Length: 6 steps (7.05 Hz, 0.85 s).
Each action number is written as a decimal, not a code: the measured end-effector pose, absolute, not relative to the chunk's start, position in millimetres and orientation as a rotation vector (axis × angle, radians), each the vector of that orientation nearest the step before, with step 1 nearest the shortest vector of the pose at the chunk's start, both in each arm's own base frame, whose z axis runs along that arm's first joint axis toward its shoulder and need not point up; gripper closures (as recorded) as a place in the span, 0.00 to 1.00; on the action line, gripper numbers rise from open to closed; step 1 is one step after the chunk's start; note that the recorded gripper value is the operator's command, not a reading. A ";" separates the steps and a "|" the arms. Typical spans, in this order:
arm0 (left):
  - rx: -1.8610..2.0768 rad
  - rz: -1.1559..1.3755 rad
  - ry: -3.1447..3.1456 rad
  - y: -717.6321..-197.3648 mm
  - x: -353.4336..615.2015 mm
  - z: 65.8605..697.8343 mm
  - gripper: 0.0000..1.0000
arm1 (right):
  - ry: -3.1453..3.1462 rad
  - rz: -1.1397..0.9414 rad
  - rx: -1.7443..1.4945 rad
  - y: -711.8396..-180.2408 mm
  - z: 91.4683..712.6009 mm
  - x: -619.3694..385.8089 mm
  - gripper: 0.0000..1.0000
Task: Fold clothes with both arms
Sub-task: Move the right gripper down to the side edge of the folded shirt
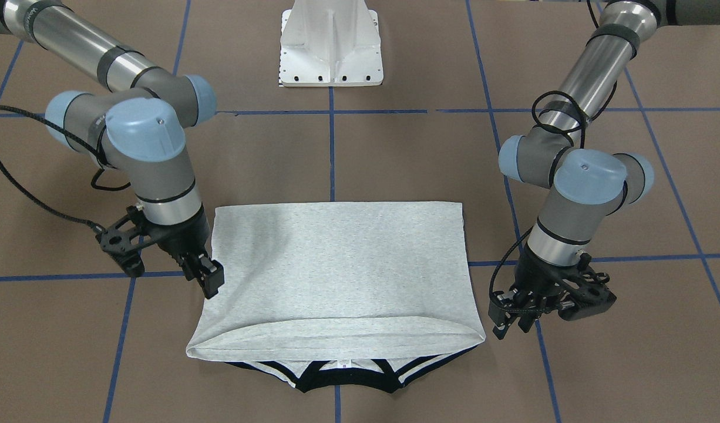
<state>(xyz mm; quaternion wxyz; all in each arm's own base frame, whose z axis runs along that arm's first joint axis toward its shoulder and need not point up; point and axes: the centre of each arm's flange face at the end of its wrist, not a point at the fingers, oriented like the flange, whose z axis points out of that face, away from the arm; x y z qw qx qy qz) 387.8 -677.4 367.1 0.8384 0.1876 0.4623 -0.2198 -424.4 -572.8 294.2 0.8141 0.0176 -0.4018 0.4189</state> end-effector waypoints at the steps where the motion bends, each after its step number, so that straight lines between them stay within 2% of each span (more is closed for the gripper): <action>1: 0.396 -0.465 0.976 -677.0 387.7 368.5 0.39 | -0.866 0.898 -0.003 -534.8 306.2 -430.7 0.35; 3: 0.393 -0.465 0.974 -676.1 388.0 370.8 0.39 | -0.841 0.882 -0.046 -485.5 340.5 -443.3 0.31; 6: 0.394 -0.465 0.975 -675.8 387.9 371.3 0.39 | -0.825 0.877 -0.074 -451.6 352.1 -469.3 0.30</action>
